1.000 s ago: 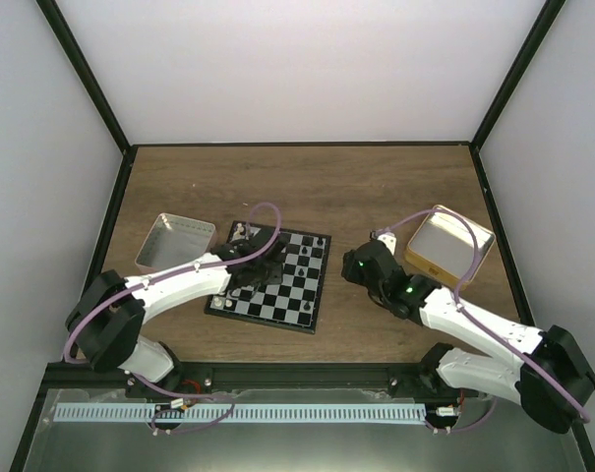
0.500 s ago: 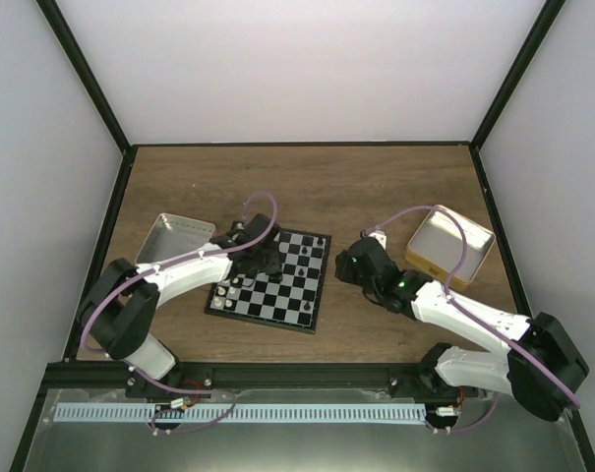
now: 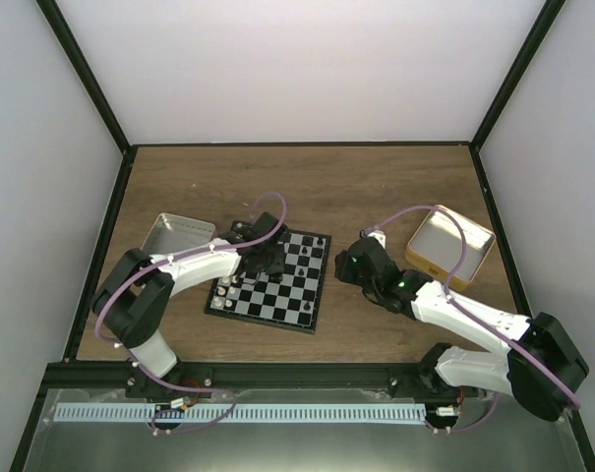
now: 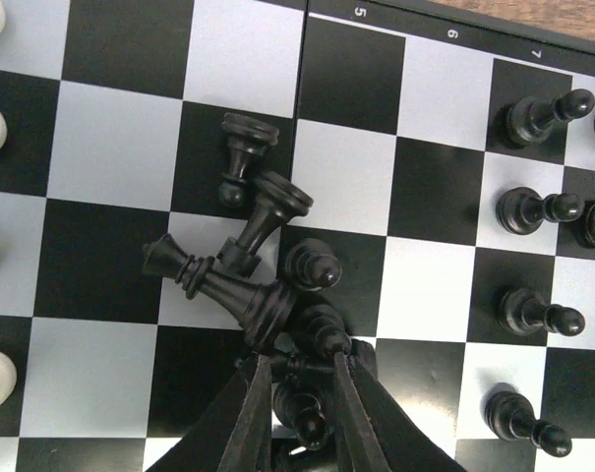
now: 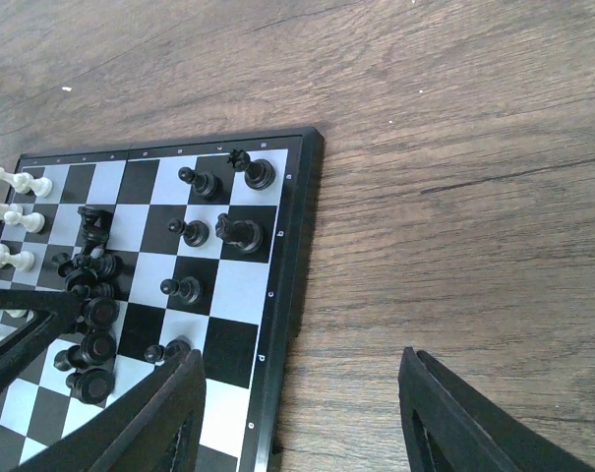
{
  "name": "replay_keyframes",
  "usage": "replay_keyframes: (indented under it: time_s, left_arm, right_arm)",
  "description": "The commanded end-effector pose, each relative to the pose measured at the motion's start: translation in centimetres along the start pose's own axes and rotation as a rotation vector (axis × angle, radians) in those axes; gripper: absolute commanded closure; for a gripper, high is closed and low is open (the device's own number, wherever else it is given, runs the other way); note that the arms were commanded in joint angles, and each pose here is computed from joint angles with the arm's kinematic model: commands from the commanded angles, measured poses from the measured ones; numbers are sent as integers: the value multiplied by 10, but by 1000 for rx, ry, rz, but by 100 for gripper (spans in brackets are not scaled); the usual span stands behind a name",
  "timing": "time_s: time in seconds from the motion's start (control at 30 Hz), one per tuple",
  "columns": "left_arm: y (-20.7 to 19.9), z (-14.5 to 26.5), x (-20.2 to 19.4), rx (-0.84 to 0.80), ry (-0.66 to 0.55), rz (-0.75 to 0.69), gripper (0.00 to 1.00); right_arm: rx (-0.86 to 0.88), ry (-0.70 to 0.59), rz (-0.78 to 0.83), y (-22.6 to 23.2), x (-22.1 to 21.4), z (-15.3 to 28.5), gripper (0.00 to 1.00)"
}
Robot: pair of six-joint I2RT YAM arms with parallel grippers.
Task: Set up the chess pieces on the board
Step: Pick up the chess piece from the chessboard.
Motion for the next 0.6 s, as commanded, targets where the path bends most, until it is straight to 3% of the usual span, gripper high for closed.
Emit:
replay_keyframes:
  time_s: [0.0, 0.3, 0.57]
  left_arm:
    - [-2, -2, 5, 9, 8, -17, 80]
    - [0, -1, 1, 24, 24, -27, 88]
    - [-3, 5, 1, -1, 33, -35, 82]
  right_arm:
    - [16, -36, -8, 7, 13, 3, 45]
    - [19, -40, -12, 8, 14, 3, 45]
    - [19, -35, -13, 7, 12, 2, 45]
Point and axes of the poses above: each gripper's point midway between its finger pads, its own z axis back along the fingers, its own y axis along the line the jaws close on, x = y × z, the point moved 3 cm from there along z, back along the fingers, and after that the axes turned 2 degrees about z, right-handed, at the moved point
